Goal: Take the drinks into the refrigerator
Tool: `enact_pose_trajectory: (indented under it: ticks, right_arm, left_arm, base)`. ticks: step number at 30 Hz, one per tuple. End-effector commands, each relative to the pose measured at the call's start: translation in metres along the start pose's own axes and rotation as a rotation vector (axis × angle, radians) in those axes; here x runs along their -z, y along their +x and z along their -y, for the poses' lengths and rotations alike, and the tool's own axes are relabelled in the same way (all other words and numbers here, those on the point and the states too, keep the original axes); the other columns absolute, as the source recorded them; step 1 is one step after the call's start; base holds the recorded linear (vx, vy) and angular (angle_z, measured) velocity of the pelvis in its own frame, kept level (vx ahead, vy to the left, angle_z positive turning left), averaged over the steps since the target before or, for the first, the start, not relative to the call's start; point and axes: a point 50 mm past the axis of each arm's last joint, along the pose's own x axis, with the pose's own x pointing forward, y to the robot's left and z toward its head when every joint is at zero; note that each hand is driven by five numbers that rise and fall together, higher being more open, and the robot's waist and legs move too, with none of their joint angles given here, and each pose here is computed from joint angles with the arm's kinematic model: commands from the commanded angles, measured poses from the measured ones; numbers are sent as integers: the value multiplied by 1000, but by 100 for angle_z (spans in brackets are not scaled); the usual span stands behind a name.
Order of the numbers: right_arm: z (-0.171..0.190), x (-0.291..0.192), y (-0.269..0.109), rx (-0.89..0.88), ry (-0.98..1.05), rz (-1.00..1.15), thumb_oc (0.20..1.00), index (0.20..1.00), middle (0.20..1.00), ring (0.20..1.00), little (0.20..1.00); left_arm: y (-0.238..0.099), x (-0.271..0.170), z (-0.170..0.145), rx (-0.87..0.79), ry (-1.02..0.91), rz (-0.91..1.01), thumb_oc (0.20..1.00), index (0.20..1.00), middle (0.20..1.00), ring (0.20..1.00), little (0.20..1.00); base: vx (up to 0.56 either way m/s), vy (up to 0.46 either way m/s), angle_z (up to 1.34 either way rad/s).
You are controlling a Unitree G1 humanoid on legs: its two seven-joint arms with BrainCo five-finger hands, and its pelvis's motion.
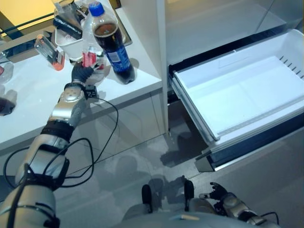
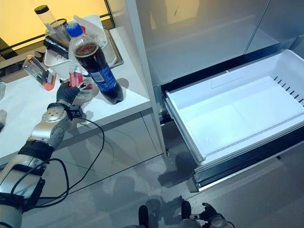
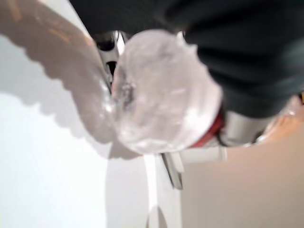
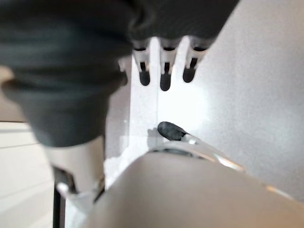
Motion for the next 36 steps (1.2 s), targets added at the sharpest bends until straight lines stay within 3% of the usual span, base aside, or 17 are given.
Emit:
enact_pose_trajectory:
  ticks: [1, 25, 31, 36]
  right_arm:
    - [-5, -2, 1, -1, -2, -8, 1000, 1000, 1000, 1000, 1000]
    - [-5, -9, 2, 7, 15, 14, 1000, 1000, 1000, 1000, 1000]
    - [3, -3, 1, 42, 120, -5, 1000, 1000, 1000, 1000, 1000]
    - [20, 8, 0, 121, 340, -29, 1000, 1000, 1000, 1000, 1000]
  left_arm:
    - [12, -28, 15, 4, -64, 91, 200, 200, 200, 200, 200]
    - [-5, -29, 5, -53, -143, 193, 200, 200, 200, 200, 200]
    - [-24, -22, -9, -80, -171, 245, 200, 200, 200, 200, 200]
    - [-44, -10, -21, -98, -186, 262, 200, 200, 200, 200, 200]
  base:
    - [0, 0, 0]
    - [-3, 0, 0]
    - [0, 0, 0]
    - [0, 0, 0]
